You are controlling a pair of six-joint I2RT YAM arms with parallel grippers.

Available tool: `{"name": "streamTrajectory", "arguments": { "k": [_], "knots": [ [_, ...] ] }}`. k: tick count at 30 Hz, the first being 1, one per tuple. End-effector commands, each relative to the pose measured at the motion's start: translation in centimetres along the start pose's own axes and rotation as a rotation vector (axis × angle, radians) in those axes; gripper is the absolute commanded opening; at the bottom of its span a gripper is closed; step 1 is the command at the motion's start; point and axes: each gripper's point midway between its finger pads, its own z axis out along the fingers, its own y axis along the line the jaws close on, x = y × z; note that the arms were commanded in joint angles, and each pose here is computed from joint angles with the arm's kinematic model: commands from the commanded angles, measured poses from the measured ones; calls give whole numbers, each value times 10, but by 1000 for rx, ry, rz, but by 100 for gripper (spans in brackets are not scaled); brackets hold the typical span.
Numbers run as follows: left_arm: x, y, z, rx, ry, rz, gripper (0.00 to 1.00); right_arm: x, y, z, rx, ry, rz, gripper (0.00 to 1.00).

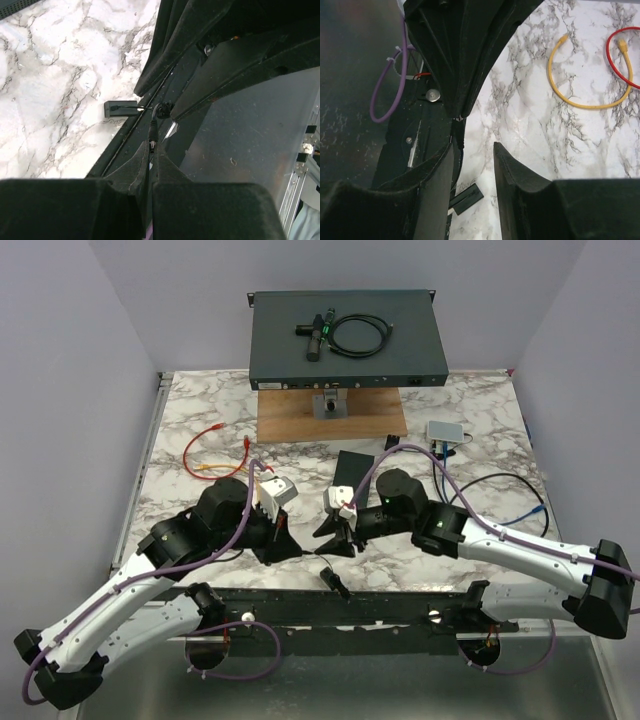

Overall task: Insert the plug into the switch port
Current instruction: Pick up the connector from the center of the board.

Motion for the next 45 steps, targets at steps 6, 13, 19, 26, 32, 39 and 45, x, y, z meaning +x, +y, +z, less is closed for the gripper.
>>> {"name": "streamTrajectory", "arguments": {
  "k": [6, 13, 19, 26, 32, 39, 45],
  "knots": [
    [-7, 4, -3, -38, -10, 15, 0, -7, 13, 6, -59, -13, -14, 37],
    [-6, 6, -2, -41, -7, 16, 0, 2, 16, 16, -69, 10, 1, 37],
    [-8, 3, -4, -34, -11, 22, 0, 6, 16, 19, -65, 21, 15, 35],
    [-7, 3, -4, -29, -14, 22, 0, 7, 17, 22, -68, 26, 15, 30],
    [-6, 2, -5, -23, -14, 22, 0, 6, 17, 23, -64, 27, 12, 25],
    [-6, 1, -5, -19, -15, 23, 0, -2, 14, 25, -54, -2, -3, 18],
    [-5, 0, -5, -12, -15, 26, 0, -3, 13, 26, -51, -4, -3, 16]
  ]
}}
